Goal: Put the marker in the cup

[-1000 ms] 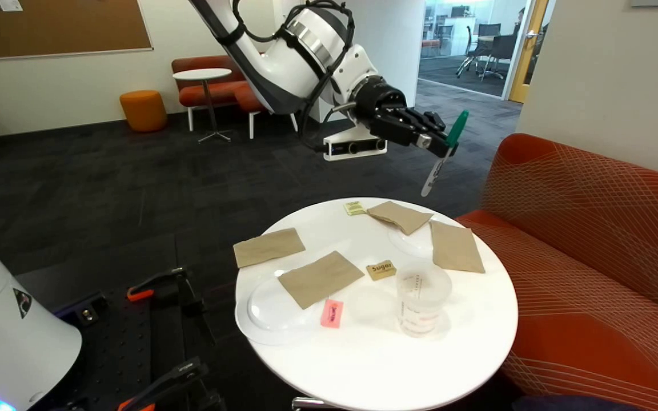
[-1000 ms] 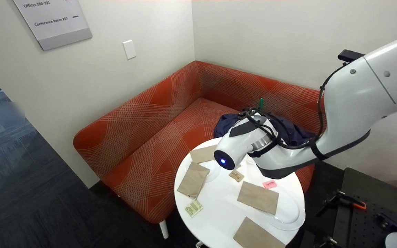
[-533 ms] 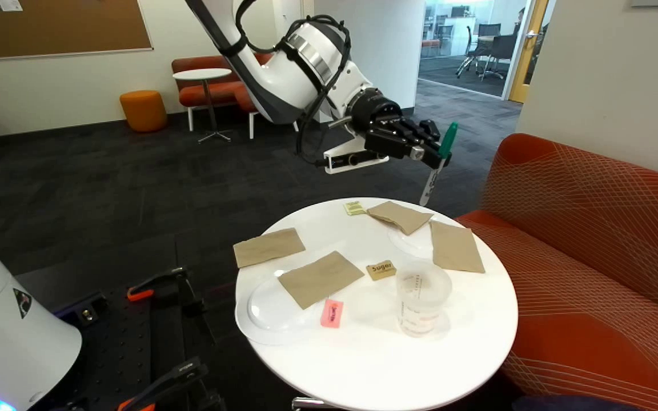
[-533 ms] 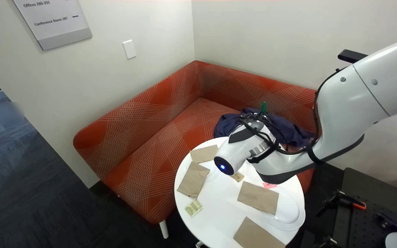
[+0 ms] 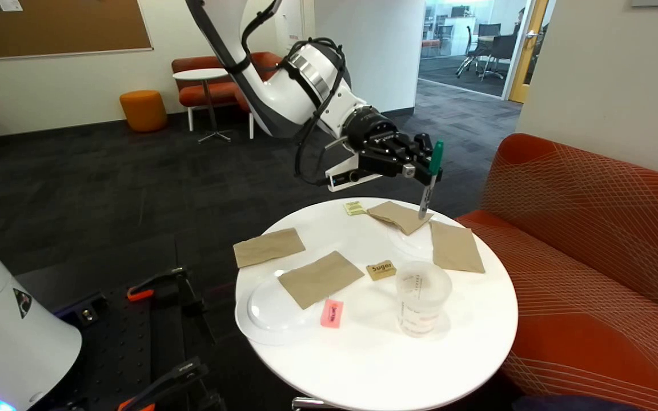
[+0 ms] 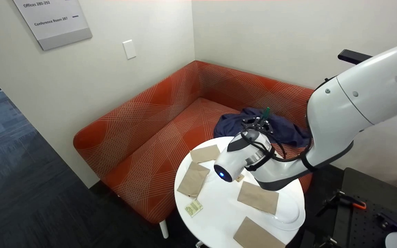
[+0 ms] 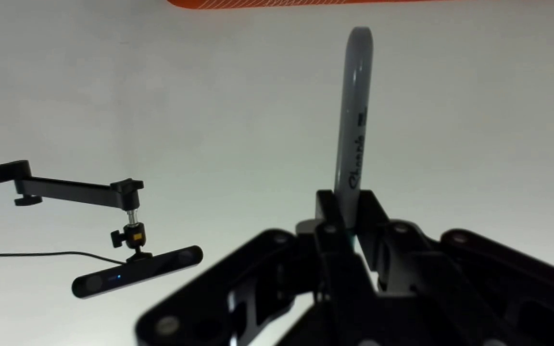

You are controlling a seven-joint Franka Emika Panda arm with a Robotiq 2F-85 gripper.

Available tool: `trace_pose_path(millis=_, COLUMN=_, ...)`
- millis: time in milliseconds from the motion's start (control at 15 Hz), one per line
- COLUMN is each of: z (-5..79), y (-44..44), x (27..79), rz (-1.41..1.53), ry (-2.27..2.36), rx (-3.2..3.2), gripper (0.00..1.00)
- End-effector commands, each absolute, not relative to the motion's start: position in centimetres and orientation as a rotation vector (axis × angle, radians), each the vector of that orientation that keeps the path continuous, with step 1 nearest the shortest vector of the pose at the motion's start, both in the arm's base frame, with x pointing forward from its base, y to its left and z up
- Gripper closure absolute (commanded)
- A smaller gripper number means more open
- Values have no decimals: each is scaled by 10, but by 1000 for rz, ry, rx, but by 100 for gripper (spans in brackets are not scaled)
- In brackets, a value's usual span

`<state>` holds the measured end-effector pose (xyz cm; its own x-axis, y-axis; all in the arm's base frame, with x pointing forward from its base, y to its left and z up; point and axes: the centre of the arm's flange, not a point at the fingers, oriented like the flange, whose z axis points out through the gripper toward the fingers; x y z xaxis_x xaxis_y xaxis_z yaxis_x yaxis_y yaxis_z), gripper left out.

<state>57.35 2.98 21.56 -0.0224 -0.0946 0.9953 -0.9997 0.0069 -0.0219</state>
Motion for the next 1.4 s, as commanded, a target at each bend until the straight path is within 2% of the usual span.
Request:
trace_pose_path(millis=0, z=206, y=28, x=582, rz=1179, ry=-1327, rx=1218, gripper=96)
trace_pose_path(millis=1333, z=128, y=12, x=590, rz=1099, ry=-1273, rx=1207, gripper=96)
